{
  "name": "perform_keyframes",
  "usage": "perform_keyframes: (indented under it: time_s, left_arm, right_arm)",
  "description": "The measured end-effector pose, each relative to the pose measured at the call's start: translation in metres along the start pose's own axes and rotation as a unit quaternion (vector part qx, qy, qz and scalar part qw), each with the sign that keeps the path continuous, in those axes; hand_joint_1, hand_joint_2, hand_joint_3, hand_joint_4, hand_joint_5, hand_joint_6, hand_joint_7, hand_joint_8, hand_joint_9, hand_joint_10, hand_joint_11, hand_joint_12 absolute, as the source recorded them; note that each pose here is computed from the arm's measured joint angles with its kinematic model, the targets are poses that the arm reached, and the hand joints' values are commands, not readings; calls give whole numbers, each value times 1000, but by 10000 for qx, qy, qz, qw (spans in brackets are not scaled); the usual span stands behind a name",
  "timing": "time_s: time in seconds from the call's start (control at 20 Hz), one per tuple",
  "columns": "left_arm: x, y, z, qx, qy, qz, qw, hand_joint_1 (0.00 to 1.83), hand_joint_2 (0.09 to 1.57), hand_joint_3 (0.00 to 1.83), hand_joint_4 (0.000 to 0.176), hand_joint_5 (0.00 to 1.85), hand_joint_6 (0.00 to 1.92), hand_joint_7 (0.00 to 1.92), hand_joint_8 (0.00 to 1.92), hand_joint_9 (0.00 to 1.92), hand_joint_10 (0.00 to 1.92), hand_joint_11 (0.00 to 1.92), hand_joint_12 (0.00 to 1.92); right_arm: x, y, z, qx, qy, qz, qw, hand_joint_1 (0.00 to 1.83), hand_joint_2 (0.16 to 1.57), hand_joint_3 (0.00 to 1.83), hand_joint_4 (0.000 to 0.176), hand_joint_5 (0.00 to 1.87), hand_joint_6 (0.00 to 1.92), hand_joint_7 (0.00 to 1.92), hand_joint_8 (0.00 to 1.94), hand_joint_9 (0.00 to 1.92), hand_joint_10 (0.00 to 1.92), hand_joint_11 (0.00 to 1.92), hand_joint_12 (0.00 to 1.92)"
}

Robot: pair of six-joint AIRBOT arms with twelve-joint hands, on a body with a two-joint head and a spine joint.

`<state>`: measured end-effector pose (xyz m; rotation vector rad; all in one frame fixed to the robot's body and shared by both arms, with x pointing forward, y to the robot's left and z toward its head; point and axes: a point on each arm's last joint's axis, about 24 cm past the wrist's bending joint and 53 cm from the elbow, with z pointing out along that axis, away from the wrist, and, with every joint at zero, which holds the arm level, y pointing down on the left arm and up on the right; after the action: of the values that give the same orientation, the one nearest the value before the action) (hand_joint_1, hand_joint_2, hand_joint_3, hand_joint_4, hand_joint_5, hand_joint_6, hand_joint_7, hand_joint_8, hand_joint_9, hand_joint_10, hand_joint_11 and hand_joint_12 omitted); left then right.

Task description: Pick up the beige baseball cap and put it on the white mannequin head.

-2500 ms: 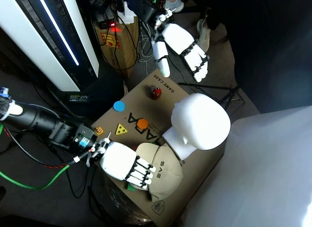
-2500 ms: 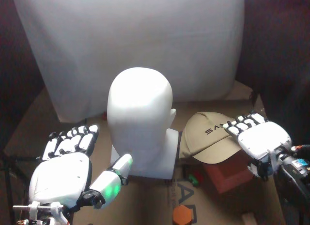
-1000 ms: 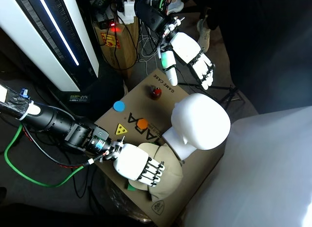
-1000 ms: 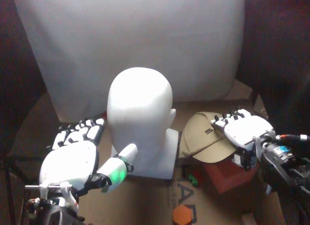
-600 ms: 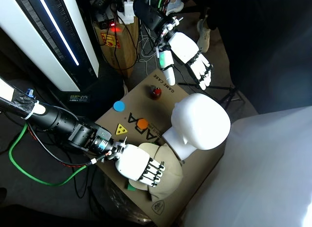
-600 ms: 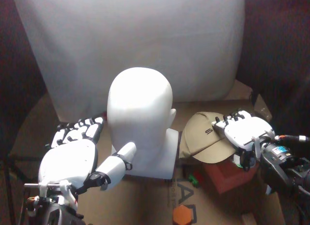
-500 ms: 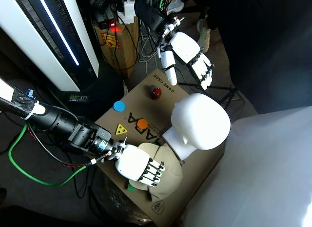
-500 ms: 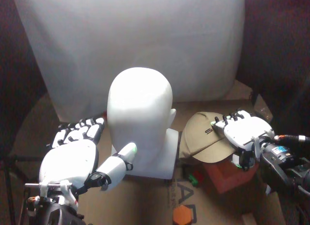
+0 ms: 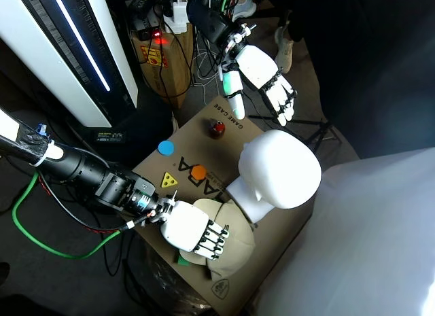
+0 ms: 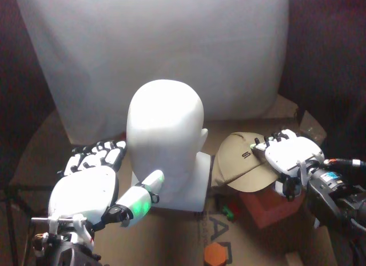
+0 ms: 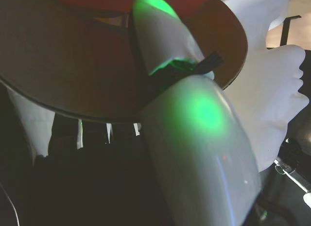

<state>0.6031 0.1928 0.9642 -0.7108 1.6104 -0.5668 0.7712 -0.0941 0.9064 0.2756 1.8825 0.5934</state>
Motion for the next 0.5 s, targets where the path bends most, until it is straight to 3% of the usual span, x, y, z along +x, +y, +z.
perform_keyframes:
  time_s: [0.15, 0.2, 0.25, 0.3, 0.35, 0.5]
  left_arm:
    - [-1, 1, 1, -3, -6, 15, 10000, 0, 1153, 3, 0, 237, 0, 204, 0, 203, 0, 0, 721]
    - [-1, 1, 1, -7, -5, 15, 10000, 0, 1153, 3, 0, 243, 2, 204, 0, 203, 0, 0, 719]
    - [-1, 1, 1, -6, -9, 14, 10000, 0, 1153, 2, 0, 245, 3, 206, 1, 208, 2, 0, 718]
    - [0, 1, 1, -6, -1, 14, 10000, 0, 1153, 2, 0, 246, 4, 207, 1, 210, 3, 0, 719]
    - [0, 1, 1, -8, 0, 14, 10000, 0, 1153, 2, 0, 246, 3, 207, 1, 211, 3, 0, 719]
    - [0, 1, 1, -16, 2, 9, 10000, 0, 1154, 2, 0, 244, 2, 209, 2, 211, 3, 0, 721]
  right_arm:
    - [-1, -5, 2, 28, -43, -52, 10000, 1274, 1252, 10, 0, 623, 24, 673, 10, 627, 32, 227, 1100]
    - [-1, -5, 1, 31, -50, -51, 10000, 1720, 1179, 0, 0, 730, 39, 788, 24, 736, 50, 466, 1572]
    - [0, -5, 1, 17, -67, -37, 10000, 1568, 1240, 4, 0, 605, 1115, 937, 31, 618, 1110, 534, 1791]
    - [-2, -4, 1, -6, -96, -53, 9999, 1486, 1211, 26, 0, 633, 1350, 899, 783, 639, 1358, 607, 1829]
    - [-6, -3, 2, -27, -173, -66, 9998, 1472, 1212, 5, 0, 650, 1392, 897, 961, 641, 1399, 630, 1792]
    - [-18, -3, 3, -50, -337, -38, 9994, 1471, 1198, 0, 0, 677, 1366, 927, 960, 669, 1371, 665, 1739]
